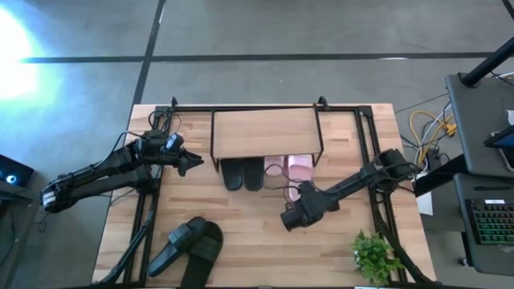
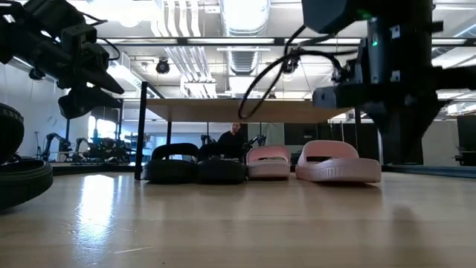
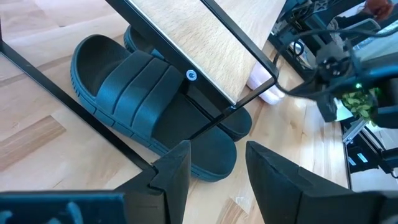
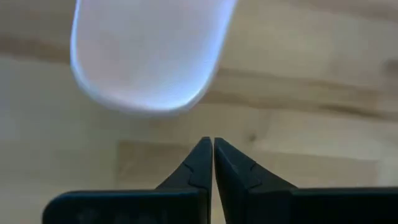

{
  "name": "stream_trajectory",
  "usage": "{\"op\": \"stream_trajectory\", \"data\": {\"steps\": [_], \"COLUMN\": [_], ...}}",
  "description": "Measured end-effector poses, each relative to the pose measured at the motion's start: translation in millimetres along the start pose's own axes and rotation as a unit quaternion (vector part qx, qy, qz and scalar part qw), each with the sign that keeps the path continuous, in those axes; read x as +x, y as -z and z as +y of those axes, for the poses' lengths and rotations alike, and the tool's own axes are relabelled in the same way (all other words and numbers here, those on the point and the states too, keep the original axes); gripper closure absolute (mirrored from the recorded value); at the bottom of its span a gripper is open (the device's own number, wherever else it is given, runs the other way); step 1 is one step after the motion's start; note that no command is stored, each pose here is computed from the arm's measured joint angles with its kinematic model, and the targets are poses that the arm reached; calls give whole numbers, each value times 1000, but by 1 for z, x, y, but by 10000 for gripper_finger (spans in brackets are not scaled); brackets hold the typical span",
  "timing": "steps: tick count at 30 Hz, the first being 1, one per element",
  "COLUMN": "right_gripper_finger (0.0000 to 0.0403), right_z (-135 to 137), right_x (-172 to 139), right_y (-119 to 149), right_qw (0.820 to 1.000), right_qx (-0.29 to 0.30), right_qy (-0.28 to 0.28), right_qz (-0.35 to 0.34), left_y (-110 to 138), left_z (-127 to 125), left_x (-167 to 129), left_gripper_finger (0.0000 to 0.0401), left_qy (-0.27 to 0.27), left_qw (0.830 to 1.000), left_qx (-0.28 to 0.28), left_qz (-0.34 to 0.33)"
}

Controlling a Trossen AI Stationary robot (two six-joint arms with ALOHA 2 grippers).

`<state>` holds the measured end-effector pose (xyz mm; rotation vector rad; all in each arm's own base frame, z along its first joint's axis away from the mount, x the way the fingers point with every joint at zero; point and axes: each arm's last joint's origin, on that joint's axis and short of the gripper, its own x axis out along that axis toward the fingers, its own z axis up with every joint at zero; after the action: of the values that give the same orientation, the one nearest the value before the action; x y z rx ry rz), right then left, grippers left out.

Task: Pick and place slides into the shelf
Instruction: Put the pink slides under the shelf

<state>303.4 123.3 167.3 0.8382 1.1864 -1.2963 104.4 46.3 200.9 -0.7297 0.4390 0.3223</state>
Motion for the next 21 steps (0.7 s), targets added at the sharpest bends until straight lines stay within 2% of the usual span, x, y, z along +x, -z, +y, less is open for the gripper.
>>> {"op": "stream_trajectory", "data": {"steps": [5, 12, 21], "right_gripper_finger": [394, 394, 394], "right_z": [2, 0, 4], "right_x": [21, 31, 41], "right_y": [-9, -38, -80], "right_qw": [1000, 999, 997], "right_qx": [12, 31, 11], "right_qy": [-5, 19, 30], "right_qz": [6, -41, -74], "left_y": [0, 0, 0], "left_z": [0, -1, -1], "left_x": [-1, -3, -2], "left_gripper_finger": [260, 260, 260], "left_qy": [2, 5, 4], "left_qw": [1000, 1000, 1000], "left_qx": [1, 3, 2], "left_qz": [-3, -8, -7]}}
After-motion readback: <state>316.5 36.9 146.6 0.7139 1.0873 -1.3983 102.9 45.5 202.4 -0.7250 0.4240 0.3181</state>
